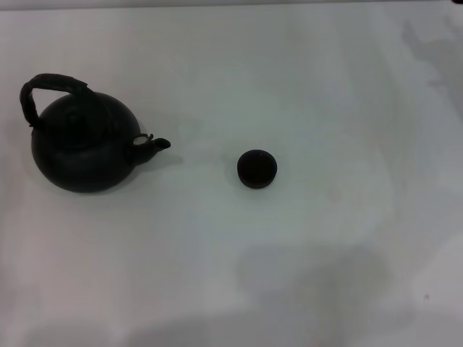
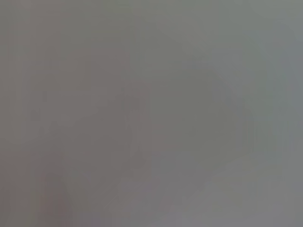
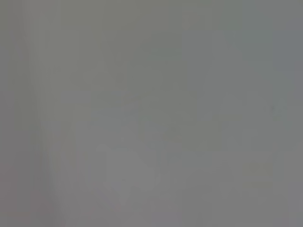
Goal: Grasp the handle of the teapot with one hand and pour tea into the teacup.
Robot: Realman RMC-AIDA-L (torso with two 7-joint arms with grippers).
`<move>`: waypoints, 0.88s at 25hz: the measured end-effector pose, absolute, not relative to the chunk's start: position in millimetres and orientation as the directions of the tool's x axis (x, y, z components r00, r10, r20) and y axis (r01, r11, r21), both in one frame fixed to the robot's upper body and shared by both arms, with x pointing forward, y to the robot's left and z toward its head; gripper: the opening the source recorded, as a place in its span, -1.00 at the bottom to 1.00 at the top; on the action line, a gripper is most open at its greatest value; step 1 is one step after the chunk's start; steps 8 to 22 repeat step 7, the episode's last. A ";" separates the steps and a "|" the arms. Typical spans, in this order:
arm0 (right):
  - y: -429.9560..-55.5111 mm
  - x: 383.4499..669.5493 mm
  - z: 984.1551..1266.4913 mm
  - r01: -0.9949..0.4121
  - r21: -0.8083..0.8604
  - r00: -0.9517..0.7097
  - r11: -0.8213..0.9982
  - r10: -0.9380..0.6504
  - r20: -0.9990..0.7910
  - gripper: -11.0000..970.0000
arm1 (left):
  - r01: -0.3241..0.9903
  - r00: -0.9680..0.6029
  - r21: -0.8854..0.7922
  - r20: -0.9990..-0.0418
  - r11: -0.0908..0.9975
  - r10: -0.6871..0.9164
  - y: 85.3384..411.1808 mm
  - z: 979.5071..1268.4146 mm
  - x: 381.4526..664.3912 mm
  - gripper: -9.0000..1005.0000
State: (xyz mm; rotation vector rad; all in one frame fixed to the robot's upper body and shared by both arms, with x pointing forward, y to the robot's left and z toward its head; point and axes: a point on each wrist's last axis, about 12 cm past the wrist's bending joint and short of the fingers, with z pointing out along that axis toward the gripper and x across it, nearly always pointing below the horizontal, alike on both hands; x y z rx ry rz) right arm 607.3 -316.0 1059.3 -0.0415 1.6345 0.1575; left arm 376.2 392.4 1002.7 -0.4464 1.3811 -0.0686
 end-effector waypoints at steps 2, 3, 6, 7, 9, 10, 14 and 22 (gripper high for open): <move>-313.7 606.0 1057.1 -0.125 0.081 -0.079 0.989 0.071 -0.994 0.77 | -0.199 0.199 -0.344 -0.931 0.918 -0.305 392.1 1004.0 383.2 0.26; -313.5 605.4 1056.4 -0.125 0.083 -0.081 0.989 0.073 -0.994 0.77 | -0.195 0.198 -0.342 -0.931 0.919 -0.305 391.9 1004.4 385.4 0.26; -314.5 603.3 1054.7 -0.122 0.090 -0.083 0.988 0.080 -0.993 0.77 | -0.176 0.193 -0.337 -0.933 0.925 -0.304 390.5 1005.8 393.9 0.26; -315.3 602.3 1053.9 -0.118 0.092 -0.085 0.989 0.082 -0.993 0.77 | -0.173 0.184 -0.335 -0.935 0.926 -0.304 390.4 1005.6 396.9 0.26; -315.3 602.3 1053.9 -0.118 0.092 -0.085 0.989 0.082 -0.993 0.77 | -0.173 0.184 -0.335 -0.935 0.926 -0.304 390.4 1005.6 396.9 0.26; -315.3 602.3 1053.9 -0.118 0.092 -0.085 0.989 0.082 -0.993 0.77 | -0.173 0.184 -0.335 -0.935 0.926 -0.304 390.4 1005.6 396.9 0.26; -315.3 602.3 1053.9 -0.118 0.092 -0.085 0.989 0.082 -0.993 0.77 | -0.173 0.184 -0.335 -0.935 0.926 -0.304 390.4 1005.6 396.9 0.26; -315.3 602.3 1053.9 -0.118 0.092 -0.085 0.989 0.082 -0.993 0.77 | -0.173 0.184 -0.335 -0.935 0.926 -0.304 390.4 1005.6 396.9 0.26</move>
